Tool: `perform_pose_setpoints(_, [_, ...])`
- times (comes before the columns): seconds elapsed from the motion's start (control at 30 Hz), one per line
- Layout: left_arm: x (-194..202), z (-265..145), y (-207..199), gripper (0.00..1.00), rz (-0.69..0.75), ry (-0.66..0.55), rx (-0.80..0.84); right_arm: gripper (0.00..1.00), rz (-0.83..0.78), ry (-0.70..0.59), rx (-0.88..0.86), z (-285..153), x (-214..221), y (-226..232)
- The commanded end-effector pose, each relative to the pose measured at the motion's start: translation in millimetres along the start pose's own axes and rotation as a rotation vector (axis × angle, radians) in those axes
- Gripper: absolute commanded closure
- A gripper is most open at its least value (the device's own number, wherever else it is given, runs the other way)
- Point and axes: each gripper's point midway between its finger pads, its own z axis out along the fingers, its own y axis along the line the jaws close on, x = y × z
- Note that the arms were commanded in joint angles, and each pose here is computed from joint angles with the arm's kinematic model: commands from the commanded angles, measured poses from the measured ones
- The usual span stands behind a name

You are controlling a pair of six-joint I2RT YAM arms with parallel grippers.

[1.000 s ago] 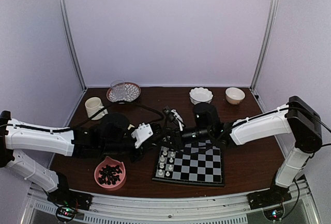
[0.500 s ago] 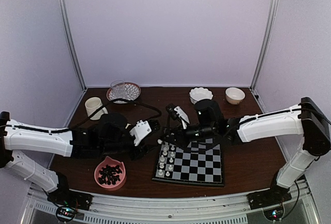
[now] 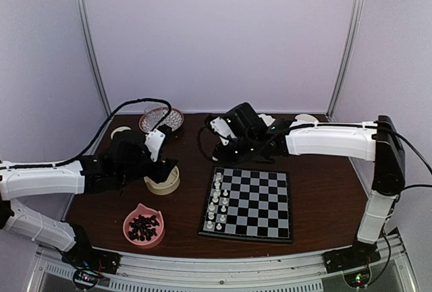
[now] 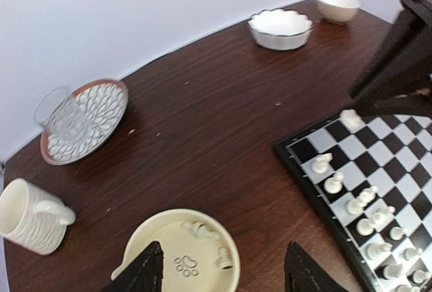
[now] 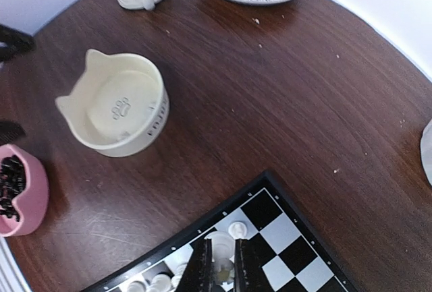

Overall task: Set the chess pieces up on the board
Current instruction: Pass from the left arm to the right, then place the rook at a1.

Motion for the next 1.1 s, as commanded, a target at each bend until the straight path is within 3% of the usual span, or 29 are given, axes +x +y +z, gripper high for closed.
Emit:
perform_pose_setpoints(0.0, [10.7,-1.0,30.9,0.37,-0.125,0.031,-0.110,0.98,-0.057,0.199,0.150,28.1,33.3,-26.6])
perform_pose_setpoints(0.27, [23.8,10.8,41.4,0.36,-0.148,0.101,-0.157,0.98,-0.080,0.286,0.270,61.8,39.3,-48.9])
perform_pose_setpoints(1.07, [35.3,25.4,39.3,0.35,-0.150,0.188,-0.161,0.95,-0.044,0.320,0.225,94.9,55.1,-56.4])
